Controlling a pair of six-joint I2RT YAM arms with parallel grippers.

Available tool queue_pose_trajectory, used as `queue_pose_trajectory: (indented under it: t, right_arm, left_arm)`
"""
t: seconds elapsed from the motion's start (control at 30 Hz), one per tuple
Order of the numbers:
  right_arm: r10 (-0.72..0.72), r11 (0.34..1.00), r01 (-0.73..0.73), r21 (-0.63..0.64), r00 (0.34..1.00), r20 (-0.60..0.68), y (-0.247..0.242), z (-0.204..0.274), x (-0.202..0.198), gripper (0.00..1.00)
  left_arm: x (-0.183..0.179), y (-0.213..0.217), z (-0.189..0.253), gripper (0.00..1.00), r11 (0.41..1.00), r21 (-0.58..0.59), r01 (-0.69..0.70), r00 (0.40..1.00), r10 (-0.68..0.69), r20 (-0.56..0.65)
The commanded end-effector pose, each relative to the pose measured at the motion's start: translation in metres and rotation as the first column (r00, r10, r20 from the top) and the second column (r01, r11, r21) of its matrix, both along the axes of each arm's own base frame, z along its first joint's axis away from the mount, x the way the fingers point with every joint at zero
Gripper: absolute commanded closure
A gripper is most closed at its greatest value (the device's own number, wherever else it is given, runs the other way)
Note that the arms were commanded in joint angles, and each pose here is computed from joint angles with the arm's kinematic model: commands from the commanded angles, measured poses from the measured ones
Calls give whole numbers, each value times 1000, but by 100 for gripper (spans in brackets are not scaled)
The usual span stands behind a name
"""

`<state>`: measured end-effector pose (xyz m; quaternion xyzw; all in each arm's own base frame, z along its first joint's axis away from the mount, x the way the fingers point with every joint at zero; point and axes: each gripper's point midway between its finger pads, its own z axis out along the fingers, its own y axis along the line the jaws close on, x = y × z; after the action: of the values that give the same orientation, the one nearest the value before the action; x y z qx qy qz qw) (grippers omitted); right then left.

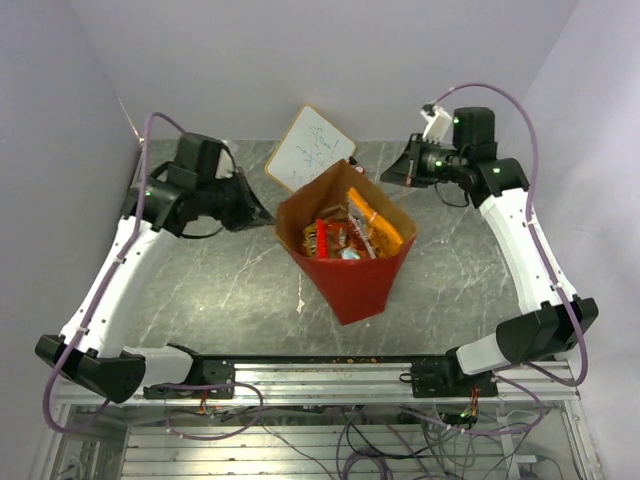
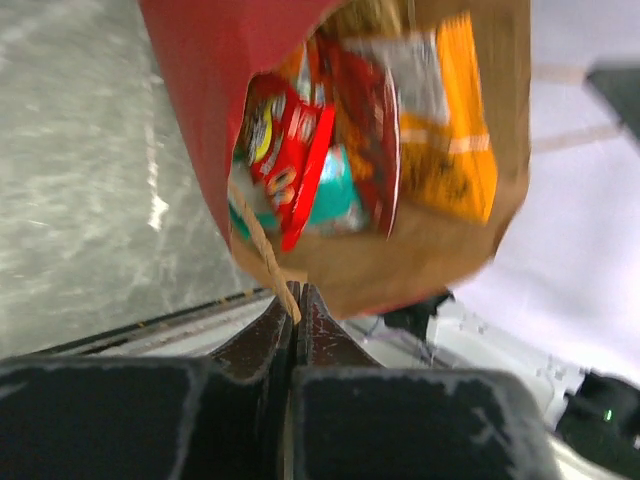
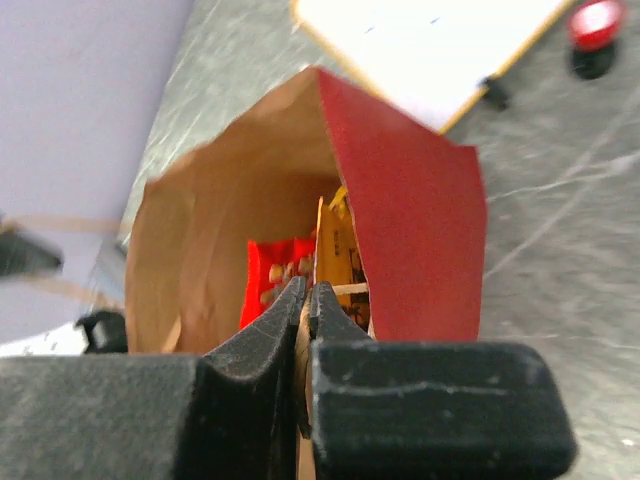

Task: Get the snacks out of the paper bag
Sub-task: Adjust the paper bag at the center of the board.

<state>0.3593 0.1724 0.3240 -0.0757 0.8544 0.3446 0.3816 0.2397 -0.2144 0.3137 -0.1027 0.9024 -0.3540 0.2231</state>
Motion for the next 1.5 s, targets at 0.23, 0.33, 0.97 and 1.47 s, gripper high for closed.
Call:
queue_pose_trajectory:
  t: [0.23,0.33,0.97,1.47]
  right_arm:
    - [354,905,-346,246,935,15,165,35,-96,100]
    - [429,878,-418,235,903,6,195,31,-115,100]
    - [126,988,-139,-69,979,-163,150,-71,-104,87]
    - [48,999,-45,20,985,-165,107,-25,-53,0]
  left_arm:
    - [33,146,37,93,919,302,-254,967,233,104]
    - [43,177,50,93,877,364,-314,949,276,154]
    - [72,121,61,93,991,-52,-123,956,132,263]
    - [71,112,58,93,973,-172,-152,956,189,226]
